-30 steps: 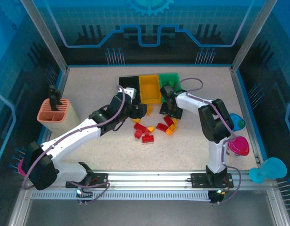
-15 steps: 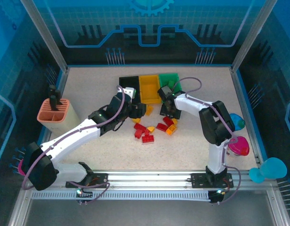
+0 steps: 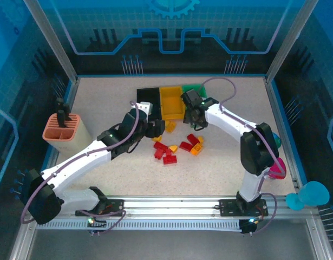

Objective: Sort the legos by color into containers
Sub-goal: Pick up the lego from the center of the table, then place the lego in the container.

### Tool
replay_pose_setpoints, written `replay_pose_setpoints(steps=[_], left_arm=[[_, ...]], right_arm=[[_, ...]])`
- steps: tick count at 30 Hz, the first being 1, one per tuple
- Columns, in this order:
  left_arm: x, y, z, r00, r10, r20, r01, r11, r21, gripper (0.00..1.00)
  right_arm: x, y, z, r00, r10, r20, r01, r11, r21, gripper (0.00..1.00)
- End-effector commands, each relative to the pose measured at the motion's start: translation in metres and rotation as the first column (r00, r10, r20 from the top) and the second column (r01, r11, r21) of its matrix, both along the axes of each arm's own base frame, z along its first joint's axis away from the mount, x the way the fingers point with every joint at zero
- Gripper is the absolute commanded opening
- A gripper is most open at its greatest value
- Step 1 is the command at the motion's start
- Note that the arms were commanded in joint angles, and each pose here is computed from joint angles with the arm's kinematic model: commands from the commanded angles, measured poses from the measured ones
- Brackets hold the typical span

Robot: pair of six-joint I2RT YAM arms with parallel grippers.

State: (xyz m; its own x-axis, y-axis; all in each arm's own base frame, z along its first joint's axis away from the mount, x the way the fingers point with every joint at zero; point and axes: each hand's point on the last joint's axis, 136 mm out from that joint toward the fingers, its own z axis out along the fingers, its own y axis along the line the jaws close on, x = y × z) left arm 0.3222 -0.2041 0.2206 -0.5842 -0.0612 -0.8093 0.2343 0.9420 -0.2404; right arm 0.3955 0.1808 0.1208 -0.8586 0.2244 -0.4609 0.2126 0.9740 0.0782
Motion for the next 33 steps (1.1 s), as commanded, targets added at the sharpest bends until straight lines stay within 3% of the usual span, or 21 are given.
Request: replay_pose_setpoints(steps=[1,16,22,33], left_arm=[[-0.005,0.008,0.003,1.000,0.021,0.012,-0.021,1.000,-0.003,0.85],[-0.014,0.018,0.004,0.999,0.037,0.016,-0.037,0.999,-0.004,0.85],[-0.014,0.020,0.004,0.999,0.041,0.023,-0.041,0.999,0.000,0.85],[-0.013,0.019,0.004,0.999,0.037,0.028,-0.037,0.999,0.000,0.85]], right_arm=[[0.022,-0.007,0.013,1.000,0.010,0.019,-0.010,1.000,-0.021,0.62],[0.096,-0.015,0.015,1.000,-0.010,-0.008,0.010,1.000,-0.008,0.64],[0.097,-0.024,0.025,0.999,-0.030,0.019,0.031,0.999,-0.036,0.76],[0.073,-0.012,0.037,0.997,0.045,0.058,-0.045,0.999,-0.005,0.78]])
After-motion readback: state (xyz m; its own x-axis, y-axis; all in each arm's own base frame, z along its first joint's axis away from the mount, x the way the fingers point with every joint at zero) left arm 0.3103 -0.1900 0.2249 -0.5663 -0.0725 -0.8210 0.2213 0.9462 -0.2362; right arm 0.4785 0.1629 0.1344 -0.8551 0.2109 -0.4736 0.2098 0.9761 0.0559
